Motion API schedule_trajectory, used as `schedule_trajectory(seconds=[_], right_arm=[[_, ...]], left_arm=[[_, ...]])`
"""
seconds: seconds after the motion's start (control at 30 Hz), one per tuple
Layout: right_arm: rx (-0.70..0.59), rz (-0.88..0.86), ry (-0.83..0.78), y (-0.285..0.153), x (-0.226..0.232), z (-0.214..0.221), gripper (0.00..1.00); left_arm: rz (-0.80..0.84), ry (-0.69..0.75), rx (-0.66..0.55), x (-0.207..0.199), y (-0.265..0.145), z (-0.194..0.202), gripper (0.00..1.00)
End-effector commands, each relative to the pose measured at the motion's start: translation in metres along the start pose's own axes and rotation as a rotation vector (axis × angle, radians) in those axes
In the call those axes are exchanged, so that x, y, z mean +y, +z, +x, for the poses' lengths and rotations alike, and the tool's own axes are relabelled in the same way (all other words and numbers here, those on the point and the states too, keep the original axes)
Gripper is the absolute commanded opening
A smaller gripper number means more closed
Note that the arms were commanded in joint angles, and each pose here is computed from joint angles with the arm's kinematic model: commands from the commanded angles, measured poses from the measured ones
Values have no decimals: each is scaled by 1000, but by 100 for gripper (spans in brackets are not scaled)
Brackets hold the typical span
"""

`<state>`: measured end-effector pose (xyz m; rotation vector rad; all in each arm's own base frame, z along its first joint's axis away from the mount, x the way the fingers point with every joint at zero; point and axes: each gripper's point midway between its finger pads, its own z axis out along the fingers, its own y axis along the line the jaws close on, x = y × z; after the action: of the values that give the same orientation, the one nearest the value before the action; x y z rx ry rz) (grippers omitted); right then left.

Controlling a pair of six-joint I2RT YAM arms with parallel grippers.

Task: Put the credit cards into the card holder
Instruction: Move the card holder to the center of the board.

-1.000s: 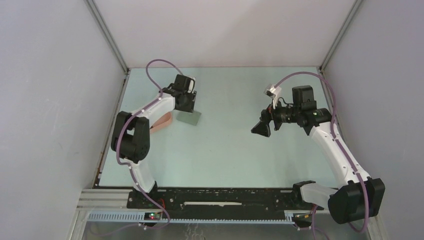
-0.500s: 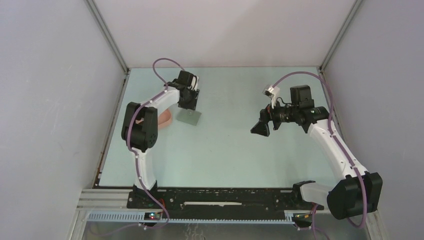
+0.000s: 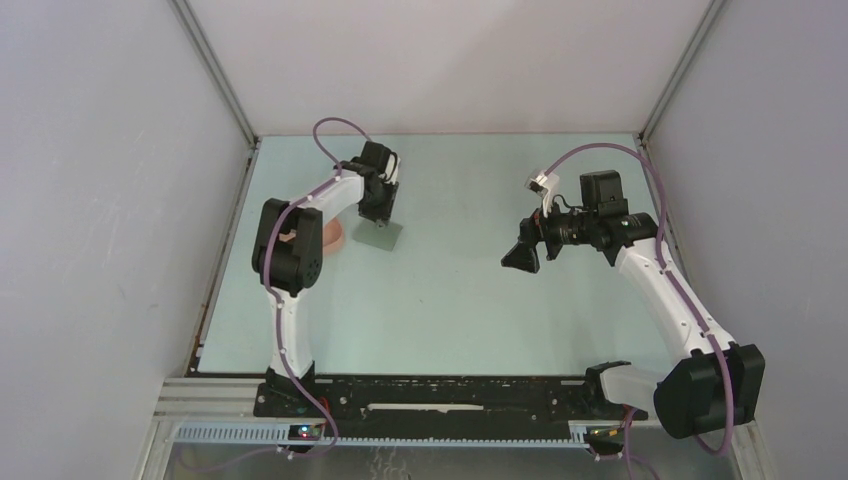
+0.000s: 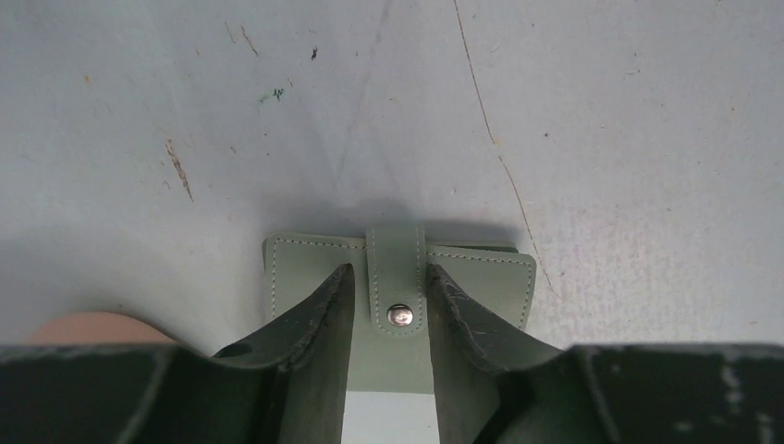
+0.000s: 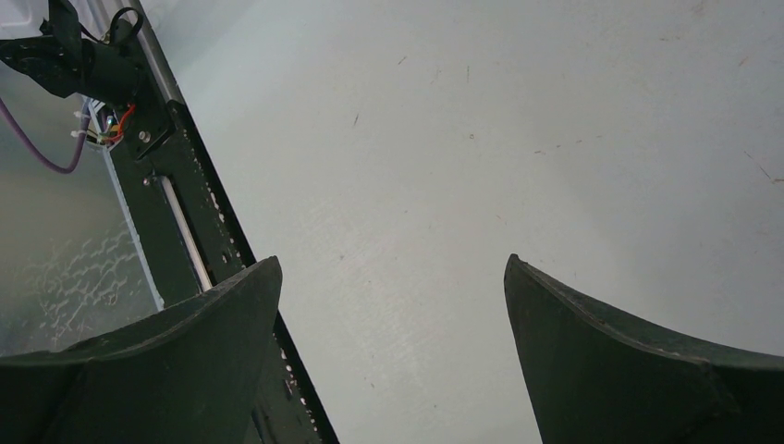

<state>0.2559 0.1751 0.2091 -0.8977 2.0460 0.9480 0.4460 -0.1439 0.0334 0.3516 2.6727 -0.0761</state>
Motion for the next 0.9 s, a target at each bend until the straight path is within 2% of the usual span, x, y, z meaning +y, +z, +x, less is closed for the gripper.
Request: schedule_trajectory(seconds=[0.0,0.2,0.47,0.67,0.87], right_arm=[[-11,7,-26,-3,-1,-3,100],[-21,8,-29,-6,0,-5,100],[-34,6,-30,-10,2,-7,100],[-37,5,-33,-11,3,-7,100],[-38,6,-30,-13,3,-6,100]], left_arm=[[-8,19,22,3,-1,-1,38],[6,6,47,0,0,9,34],[14,-4,67,-2,1,19,22],[67,13,42,-22,-6,19,1],[142,38,18,-59,-17,26,0]])
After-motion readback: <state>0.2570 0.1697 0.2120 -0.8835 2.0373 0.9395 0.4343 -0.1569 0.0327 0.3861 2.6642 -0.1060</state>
